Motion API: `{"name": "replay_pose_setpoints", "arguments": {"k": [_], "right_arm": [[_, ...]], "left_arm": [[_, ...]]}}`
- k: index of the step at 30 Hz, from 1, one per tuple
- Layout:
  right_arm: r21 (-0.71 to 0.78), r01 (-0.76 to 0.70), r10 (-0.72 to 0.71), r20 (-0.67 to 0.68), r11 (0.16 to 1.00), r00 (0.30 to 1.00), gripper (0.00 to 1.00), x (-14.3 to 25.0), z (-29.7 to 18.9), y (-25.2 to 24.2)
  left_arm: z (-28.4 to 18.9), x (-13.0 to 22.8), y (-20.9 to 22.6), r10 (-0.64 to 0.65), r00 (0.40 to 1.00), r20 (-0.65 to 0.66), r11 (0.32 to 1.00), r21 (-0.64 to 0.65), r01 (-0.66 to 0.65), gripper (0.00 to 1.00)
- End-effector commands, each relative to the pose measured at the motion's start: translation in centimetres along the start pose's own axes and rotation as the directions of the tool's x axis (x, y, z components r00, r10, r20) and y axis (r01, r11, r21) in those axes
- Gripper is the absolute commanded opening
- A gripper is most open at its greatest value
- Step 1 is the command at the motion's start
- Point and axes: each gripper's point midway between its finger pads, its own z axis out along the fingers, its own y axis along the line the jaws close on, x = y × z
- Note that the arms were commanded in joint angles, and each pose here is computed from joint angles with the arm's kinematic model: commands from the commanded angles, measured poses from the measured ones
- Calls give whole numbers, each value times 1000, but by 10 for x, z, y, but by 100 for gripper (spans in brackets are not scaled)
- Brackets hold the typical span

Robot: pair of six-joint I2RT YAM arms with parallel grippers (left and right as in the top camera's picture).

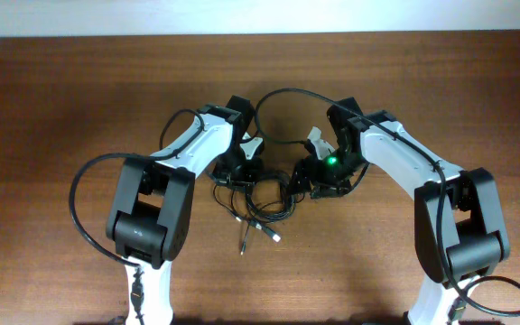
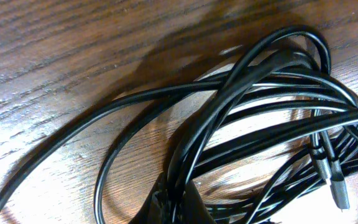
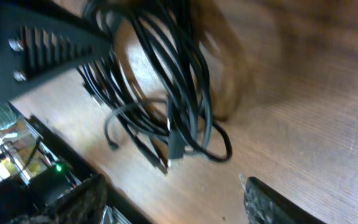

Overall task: Untangle cables
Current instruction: 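Grasp cable strands with the right gripper beside the left gripper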

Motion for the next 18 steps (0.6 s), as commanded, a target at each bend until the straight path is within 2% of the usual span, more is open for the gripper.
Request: {"name": "replay_pose_setpoints", "arguments": {"k": [1,3,8,13,18], "right_arm": [[6,12,-12,18,1000,1000,63,-5,7,5],[116,-21,17,39,993,999,63,-8,13,-5],[245,14,-28,53,970,998,62,-9,20,-13],[292,-36,14,78,956,997,61,-11,18,-22],[300,-51,37,51,952,998,61,4,31,-38]], "left_arm": [[4,1,9,-3,1000,2,1000,-26,3,0],[4,2,9,-4,1000,-1,1000,-26,4,0],[4,1,9,-3,1000,1,1000,-26,3,0],[4,3,9,-5,1000,-5,1000,-26,5,0],[4,3,9,-5,1000,-6,1000,-26,5,0]]}}
